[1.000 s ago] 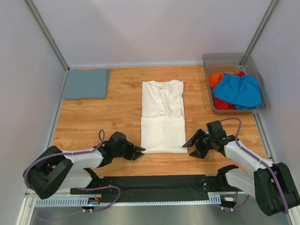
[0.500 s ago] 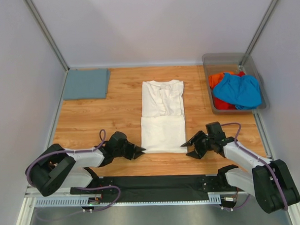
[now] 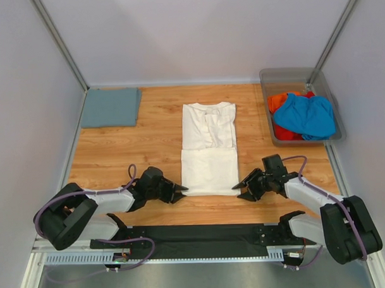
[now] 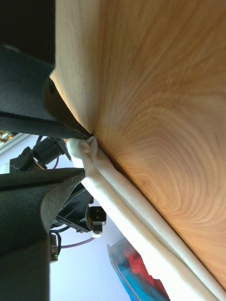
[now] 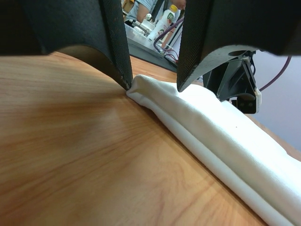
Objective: Fold and stack the t-shirts
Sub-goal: Fold the tshirt
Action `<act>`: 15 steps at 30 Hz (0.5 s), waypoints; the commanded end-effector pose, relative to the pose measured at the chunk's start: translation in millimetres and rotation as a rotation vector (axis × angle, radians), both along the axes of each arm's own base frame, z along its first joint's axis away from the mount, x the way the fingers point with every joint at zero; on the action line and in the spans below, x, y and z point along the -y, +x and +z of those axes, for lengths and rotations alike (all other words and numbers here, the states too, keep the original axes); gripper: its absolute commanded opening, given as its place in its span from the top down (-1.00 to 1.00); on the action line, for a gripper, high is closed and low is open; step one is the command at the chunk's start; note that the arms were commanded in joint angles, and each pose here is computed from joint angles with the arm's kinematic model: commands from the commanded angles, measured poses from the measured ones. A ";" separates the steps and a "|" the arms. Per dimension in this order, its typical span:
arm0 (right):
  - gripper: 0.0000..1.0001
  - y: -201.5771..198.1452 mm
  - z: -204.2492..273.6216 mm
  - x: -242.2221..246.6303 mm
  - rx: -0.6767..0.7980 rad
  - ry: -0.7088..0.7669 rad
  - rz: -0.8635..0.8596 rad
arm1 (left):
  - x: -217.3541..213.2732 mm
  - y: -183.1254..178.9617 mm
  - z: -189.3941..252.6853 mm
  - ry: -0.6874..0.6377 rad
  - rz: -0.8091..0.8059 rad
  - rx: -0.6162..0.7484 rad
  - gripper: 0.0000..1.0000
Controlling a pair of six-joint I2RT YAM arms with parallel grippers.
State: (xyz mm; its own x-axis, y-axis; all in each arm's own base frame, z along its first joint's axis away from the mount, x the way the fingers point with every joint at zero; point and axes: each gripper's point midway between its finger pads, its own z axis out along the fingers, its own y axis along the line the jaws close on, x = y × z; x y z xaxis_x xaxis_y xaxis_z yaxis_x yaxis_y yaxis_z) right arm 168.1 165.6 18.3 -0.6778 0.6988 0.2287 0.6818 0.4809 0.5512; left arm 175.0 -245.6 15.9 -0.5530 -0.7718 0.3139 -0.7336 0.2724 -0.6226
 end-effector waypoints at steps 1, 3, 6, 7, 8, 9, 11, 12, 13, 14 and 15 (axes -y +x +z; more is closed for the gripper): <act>0.10 -13.3 -34.8 30.0 -0.060 -0.196 -0.020 | -39.4 -23.4 -45.0 0.223 0.014 -0.122 0.20; 0.10 -12.5 -34.5 30.1 -0.057 -0.199 -0.014 | -38.1 -23.3 -43.5 0.219 0.011 -0.127 0.10; 0.10 -11.3 -32.9 30.4 -0.051 -0.204 -0.009 | -39.6 -25.3 -42.1 0.235 0.004 -0.138 0.07; 0.10 -10.6 -32.5 30.5 -0.051 -0.205 -0.010 | -43.0 -29.4 -44.3 0.253 0.003 -0.157 0.07; 0.10 -10.8 -32.5 30.2 -0.051 -0.206 -0.007 | -42.4 -28.9 -41.5 0.251 0.002 -0.159 0.07; 0.10 -10.5 -32.6 30.7 -0.052 -0.208 -0.007 | -43.3 -30.3 -40.3 0.253 0.001 -0.163 0.07; 0.10 -10.6 -33.5 31.1 -0.057 -0.213 -0.003 | -47.5 -33.6 -39.3 0.269 0.006 -0.176 0.06; 0.10 -9.7 -33.3 31.0 -0.056 -0.213 -0.005 | -50.2 -33.0 -39.9 0.278 0.020 -0.176 0.06; 0.10 -10.8 -35.2 31.6 -0.064 -0.215 -0.009 | -51.1 -33.1 -40.7 0.279 0.026 -0.177 0.06; 0.10 -11.9 -36.1 31.4 -0.070 -0.214 -0.008 | -52.3 -32.8 -42.2 0.282 0.032 -0.177 0.06; 0.10 -11.4 -37.0 31.2 -0.072 -0.213 -0.011 | -51.8 -31.4 -42.6 0.279 0.035 -0.176 0.06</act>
